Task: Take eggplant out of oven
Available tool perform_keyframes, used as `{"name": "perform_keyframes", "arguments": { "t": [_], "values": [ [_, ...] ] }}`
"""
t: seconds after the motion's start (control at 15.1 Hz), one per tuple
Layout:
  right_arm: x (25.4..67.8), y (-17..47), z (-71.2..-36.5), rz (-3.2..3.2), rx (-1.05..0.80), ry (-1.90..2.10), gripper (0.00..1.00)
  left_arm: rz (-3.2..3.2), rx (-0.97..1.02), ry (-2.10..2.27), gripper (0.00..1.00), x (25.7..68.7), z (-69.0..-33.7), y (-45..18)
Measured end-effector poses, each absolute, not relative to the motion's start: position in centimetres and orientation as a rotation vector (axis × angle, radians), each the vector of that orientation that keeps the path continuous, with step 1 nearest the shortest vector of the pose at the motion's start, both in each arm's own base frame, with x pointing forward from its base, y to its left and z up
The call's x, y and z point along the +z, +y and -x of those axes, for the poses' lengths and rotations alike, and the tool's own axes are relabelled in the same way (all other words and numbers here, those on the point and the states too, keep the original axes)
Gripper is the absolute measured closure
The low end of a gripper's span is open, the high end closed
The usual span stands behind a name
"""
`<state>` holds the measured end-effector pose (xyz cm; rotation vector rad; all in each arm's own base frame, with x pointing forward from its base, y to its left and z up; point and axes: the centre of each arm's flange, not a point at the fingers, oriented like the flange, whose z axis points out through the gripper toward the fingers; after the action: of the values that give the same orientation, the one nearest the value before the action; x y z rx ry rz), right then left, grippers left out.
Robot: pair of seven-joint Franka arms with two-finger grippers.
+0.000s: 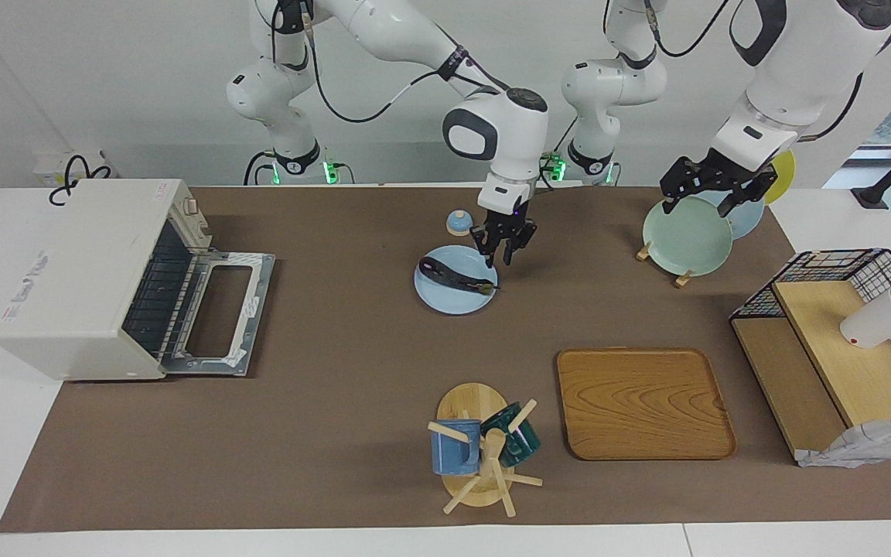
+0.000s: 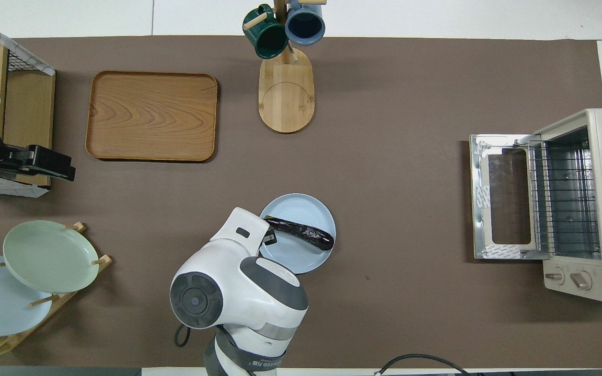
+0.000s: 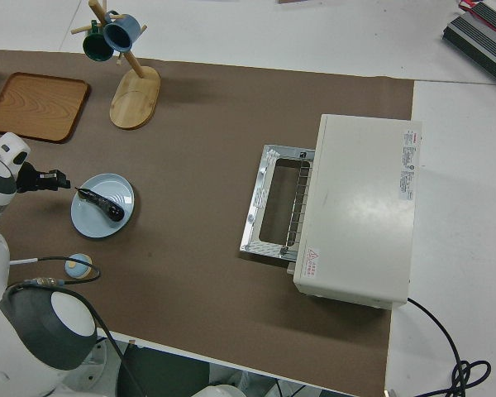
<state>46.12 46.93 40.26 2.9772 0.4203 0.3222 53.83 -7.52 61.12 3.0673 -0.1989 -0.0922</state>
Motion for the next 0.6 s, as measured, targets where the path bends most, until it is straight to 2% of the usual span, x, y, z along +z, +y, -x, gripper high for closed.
{"name": "perform_keyframes", "arguments": {
  "t": [0.2, 0.27, 0.4, 0.46, 0.6],
  "values": [
    [46.5, 37.0, -51.1, -2.906, 0.223, 0.481, 0.64, -3.036, -0.106, -0.065, 0.00, 60.4, -53.4, -9.7],
    [47.6, 34.2, -51.8, -2.886, 0.169, 0.489, 0.71, -3.038, -0.102, -0.002, 0.00, 60.2, -53.0, -11.1],
    [47.6, 30.1, -52.5, -2.865, 0.076, 0.457, 0.94, -3.041, -0.101, 0.126, 0.00, 59.4, -51.8, -14.6],
    [46.6, 28.5, -52.8, -2.860, 0.039, 0.428, 0.99, -3.041, -0.104, 0.204, 0.00, 59.1, -51.1, -16.4],
    [43.7, 24.2, -53.9, -2.860, -0.018, 0.380, 0.99, -3.027, -0.110, 0.405, 0.00, 58.3, -49.7, -19.8]
  ]
}}
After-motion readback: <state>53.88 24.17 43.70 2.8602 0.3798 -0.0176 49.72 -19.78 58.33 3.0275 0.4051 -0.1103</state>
